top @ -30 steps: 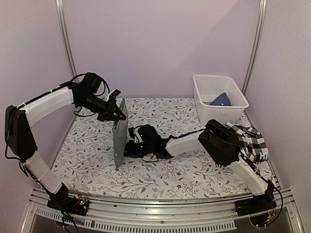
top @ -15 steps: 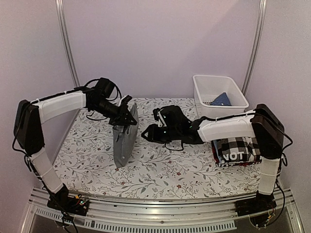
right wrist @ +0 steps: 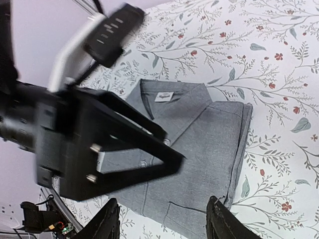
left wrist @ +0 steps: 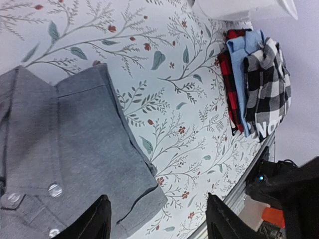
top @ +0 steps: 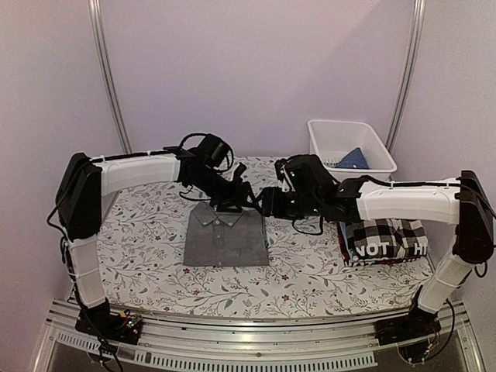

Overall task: Fold and stack the long sleeve shirts
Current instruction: Turn over the square-folded shirt at the center of the board, then move the square-folded shirt to the center of the board.

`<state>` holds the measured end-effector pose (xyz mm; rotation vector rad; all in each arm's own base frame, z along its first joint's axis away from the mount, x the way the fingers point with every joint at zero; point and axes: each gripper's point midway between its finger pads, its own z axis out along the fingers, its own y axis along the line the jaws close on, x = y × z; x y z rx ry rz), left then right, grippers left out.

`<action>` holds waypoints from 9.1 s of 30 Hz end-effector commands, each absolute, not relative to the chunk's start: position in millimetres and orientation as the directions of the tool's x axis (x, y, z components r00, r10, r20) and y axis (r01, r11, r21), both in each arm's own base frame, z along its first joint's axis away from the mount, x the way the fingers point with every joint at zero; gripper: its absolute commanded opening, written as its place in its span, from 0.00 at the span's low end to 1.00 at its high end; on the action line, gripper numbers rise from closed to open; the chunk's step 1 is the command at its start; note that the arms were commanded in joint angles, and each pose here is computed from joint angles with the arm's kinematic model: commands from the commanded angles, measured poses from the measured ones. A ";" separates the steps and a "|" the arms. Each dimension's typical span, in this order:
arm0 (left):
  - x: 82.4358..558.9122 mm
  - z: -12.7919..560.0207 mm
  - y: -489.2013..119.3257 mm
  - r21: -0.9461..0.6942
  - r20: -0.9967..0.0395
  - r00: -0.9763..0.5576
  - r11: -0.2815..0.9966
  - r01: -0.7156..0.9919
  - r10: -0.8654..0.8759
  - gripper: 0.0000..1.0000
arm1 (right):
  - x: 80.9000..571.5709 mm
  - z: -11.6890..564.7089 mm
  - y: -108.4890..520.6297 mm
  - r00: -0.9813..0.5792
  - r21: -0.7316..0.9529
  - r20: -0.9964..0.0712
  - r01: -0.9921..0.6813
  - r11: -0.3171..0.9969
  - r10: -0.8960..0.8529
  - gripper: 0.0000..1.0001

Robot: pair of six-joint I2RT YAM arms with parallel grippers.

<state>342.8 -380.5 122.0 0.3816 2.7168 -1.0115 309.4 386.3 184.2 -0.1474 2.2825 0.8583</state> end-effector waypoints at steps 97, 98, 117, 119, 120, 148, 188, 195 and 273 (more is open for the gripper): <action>280.7 27.3 -212.7 -0.558 -0.119 -0.992 0.829 0.023 -0.052 0.32 | 352.6 95.6 414.8 -0.836 0.357 -0.546 -0.302 0.884 -0.065 0.44; 276.6 28.7 -214.7 -0.568 -0.116 -0.992 0.823 0.028 -0.046 0.33 | 352.0 103.6 413.3 -0.827 0.359 -0.559 -0.305 0.882 -0.059 0.45; 259.9 -0.9 -219.2 -0.476 -0.060 -0.998 0.879 0.019 -0.011 0.00 | 328.1 148.9 359.6 -0.749 0.343 -0.661 -0.253 0.905 0.041 0.56; 263.2 -1.9 -211.2 -0.432 -0.071 -0.997 0.901 0.026 -0.005 0.00 | 325.8 152.6 351.6 -0.740 0.338 -0.671 -0.245 0.909 0.050 0.57; 266.8 -2.1 -204.4 -0.401 -0.080 -0.997 0.916 0.025 -0.008 0.00 | 325.5 153.1 348.0 -0.734 0.333 -0.677 -0.240 0.912 0.054 0.57; 324.8 4.9 12.4 0.246 -0.137 -0.977 0.950 -0.192 -0.163 0.00 | 311.6 190.2 257.0 -0.595 0.248 -0.795 -0.149 0.957 0.114 0.83; 331.3 167.5 -373.8 -0.660 -0.416 -0.908 0.673 0.333 0.040 0.76 | 290.5 166.3 46.9 -0.488 0.275 -0.712 0.467 0.840 0.505 0.95; 314.4 148.3 -421.4 -0.685 -0.380 -0.916 0.627 0.372 0.127 0.76 | 297.6 171.0 -40.7 -0.348 0.292 -0.718 0.635 0.715 0.603 0.98; 209.2 51.4 -321.9 -0.702 -0.148 -0.972 0.672 0.235 0.185 0.41 | 243.8 130.5 213.7 -0.845 0.326 -0.529 -0.124 0.937 0.072 0.95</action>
